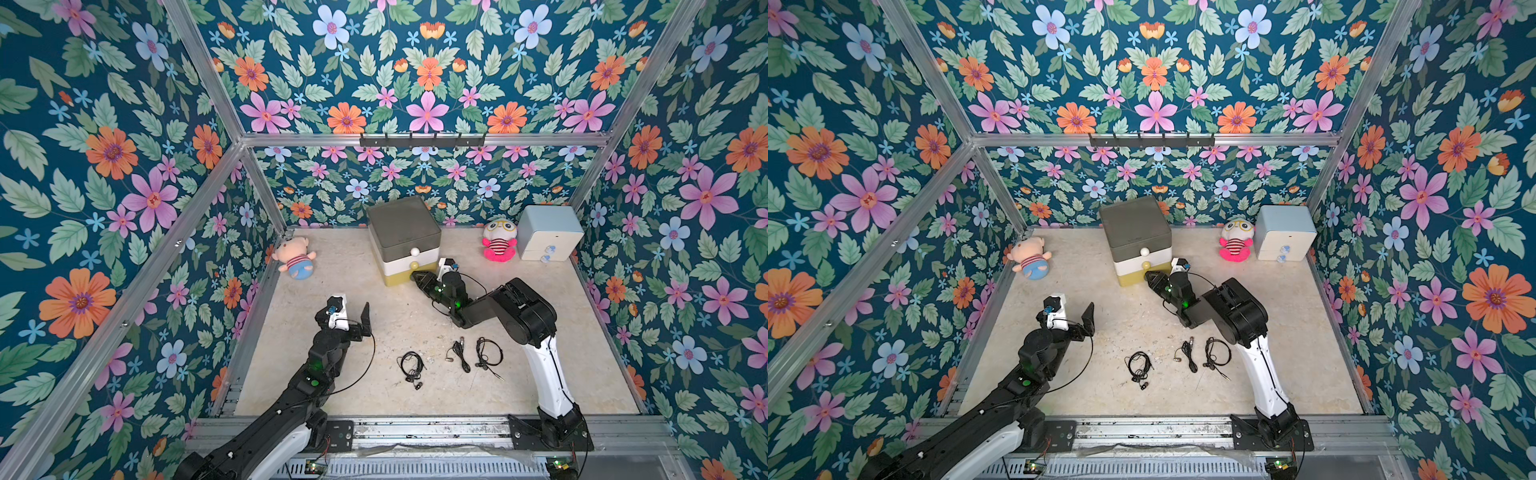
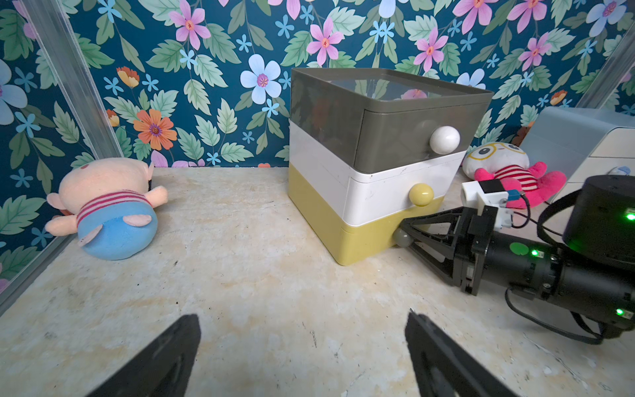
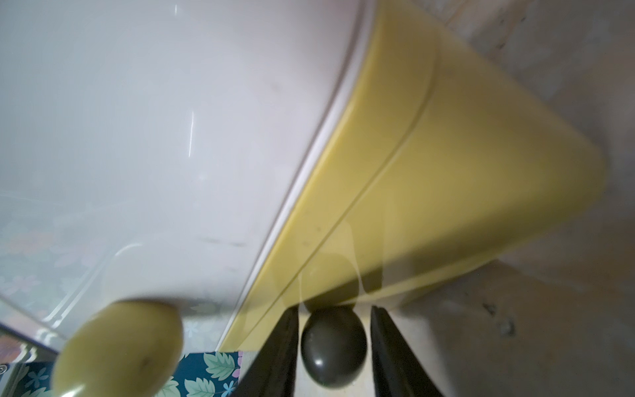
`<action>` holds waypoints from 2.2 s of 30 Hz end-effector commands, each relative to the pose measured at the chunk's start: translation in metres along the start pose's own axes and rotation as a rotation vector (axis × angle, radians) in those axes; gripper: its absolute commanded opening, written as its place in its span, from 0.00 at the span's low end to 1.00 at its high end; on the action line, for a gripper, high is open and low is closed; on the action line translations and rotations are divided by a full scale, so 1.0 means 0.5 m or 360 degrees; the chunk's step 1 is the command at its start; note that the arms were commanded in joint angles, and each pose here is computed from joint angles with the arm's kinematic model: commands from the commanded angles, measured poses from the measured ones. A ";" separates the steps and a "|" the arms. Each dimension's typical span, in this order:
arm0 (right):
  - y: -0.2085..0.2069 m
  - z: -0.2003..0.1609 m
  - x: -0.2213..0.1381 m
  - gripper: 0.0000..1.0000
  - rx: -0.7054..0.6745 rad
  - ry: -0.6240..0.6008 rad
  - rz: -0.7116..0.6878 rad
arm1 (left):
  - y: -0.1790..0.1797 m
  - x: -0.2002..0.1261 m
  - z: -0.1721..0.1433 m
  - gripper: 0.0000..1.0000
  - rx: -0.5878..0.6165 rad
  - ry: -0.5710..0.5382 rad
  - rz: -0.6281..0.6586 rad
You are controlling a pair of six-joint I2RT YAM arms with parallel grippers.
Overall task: Place the wired earphones into the drawer by color
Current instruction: Open the drawer in the storage box.
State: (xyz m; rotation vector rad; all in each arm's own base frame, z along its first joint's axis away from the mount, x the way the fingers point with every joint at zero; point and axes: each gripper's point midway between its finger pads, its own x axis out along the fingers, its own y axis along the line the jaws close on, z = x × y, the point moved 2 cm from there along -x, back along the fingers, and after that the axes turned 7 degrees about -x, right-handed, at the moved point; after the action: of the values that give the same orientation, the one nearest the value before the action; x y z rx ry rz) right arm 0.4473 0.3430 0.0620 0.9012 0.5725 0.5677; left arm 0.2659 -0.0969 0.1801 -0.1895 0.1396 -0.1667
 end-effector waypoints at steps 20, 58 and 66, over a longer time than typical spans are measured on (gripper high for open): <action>0.015 0.004 -0.008 0.27 0.0024 -0.0035 0.0043 | -0.002 -0.001 0.013 0.99 -0.0004 -0.0039 -0.0003; 0.003 -0.077 -0.150 0.26 0.0008 0.0083 -0.0071 | -0.002 -0.002 0.016 0.99 -0.0018 -0.0044 -0.0005; -0.002 -0.098 -0.184 0.26 0.0008 0.0105 -0.0090 | -0.002 -0.002 0.014 0.99 -0.0022 -0.0041 -0.0007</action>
State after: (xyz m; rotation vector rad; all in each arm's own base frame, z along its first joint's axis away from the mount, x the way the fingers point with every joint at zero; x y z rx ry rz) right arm 0.3517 0.3104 0.0574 0.8785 0.6589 0.5573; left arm 0.2652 -0.0964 0.1832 -0.1959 0.1287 -0.1676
